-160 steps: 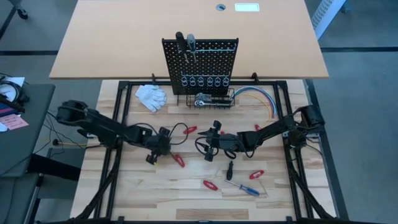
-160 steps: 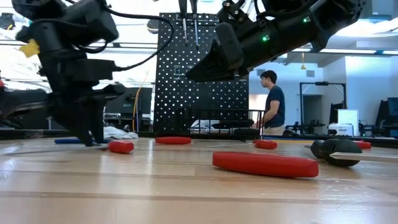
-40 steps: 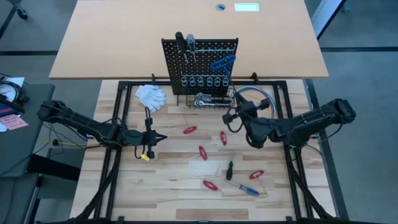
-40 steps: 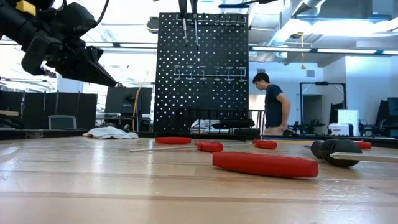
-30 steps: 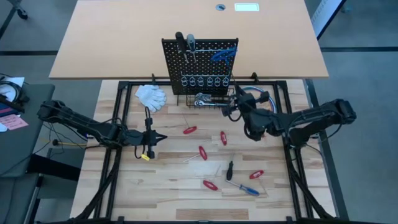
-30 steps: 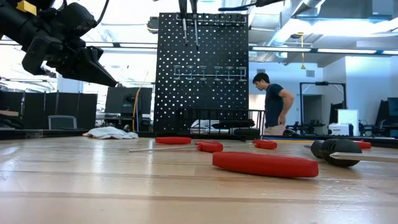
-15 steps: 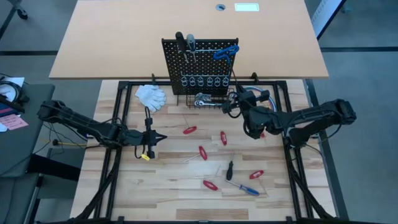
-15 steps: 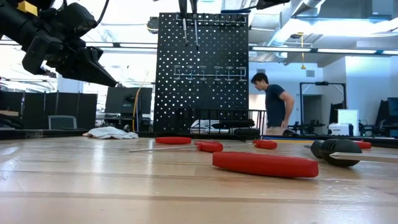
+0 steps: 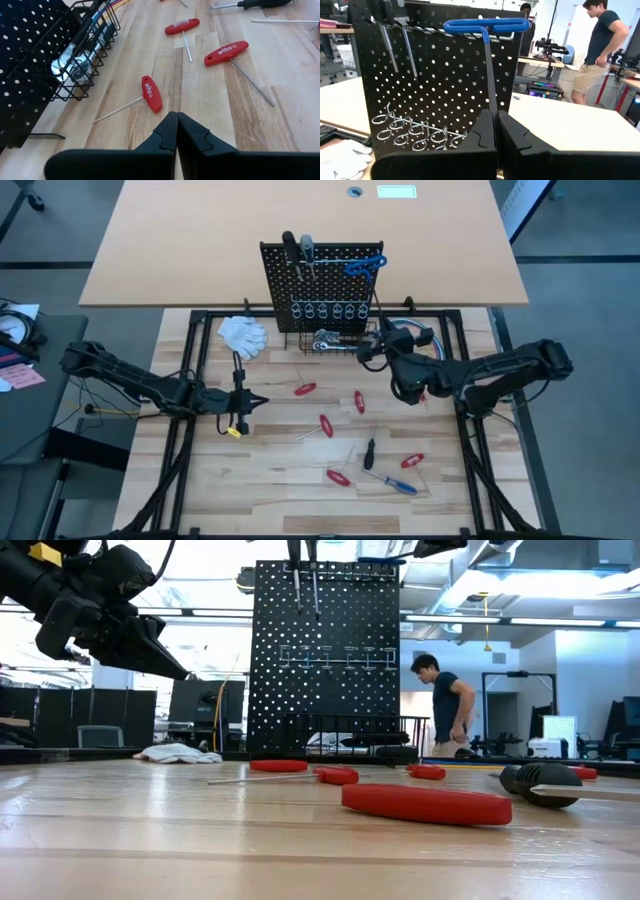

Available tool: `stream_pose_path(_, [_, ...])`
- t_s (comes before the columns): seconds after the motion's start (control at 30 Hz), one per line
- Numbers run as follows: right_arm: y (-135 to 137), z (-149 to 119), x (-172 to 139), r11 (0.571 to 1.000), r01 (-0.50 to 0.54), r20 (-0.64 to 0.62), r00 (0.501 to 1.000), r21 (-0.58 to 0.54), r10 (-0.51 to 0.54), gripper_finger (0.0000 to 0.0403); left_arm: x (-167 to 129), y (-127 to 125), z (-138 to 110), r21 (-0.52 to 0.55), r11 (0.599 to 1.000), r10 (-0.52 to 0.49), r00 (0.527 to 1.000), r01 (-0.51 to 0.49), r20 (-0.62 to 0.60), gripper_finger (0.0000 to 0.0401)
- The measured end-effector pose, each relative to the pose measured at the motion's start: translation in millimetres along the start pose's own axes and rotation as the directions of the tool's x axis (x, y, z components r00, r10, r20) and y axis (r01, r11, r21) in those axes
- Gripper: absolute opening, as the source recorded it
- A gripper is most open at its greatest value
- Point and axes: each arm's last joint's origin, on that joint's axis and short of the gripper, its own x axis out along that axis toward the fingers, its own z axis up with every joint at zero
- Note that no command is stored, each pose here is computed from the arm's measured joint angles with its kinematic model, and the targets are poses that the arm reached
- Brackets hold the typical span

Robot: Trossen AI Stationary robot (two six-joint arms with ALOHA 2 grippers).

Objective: Hang tools onto peg board
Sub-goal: Hang the blue pick tool on the pegboard

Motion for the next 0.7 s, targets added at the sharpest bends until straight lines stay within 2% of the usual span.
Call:
stream_pose_path(0.33, [-1.1,-8.8,2.3,0.999,0.003,-0.015,1.0,0.052,-0.002,0.0002,0.0,0.0,0.0,0.001,1.0,0.0,1.0,0.0,-0.001,0.0])
stream_pose_path(0.7, [-1.1,-9.1,13.1,0.995,-0.046,-0.03,0.998,0.087,0.048,0.0007,0.0,0.0,0.3,-0.001,1.0,0.0,1.0,0.0,0.002,0.0])
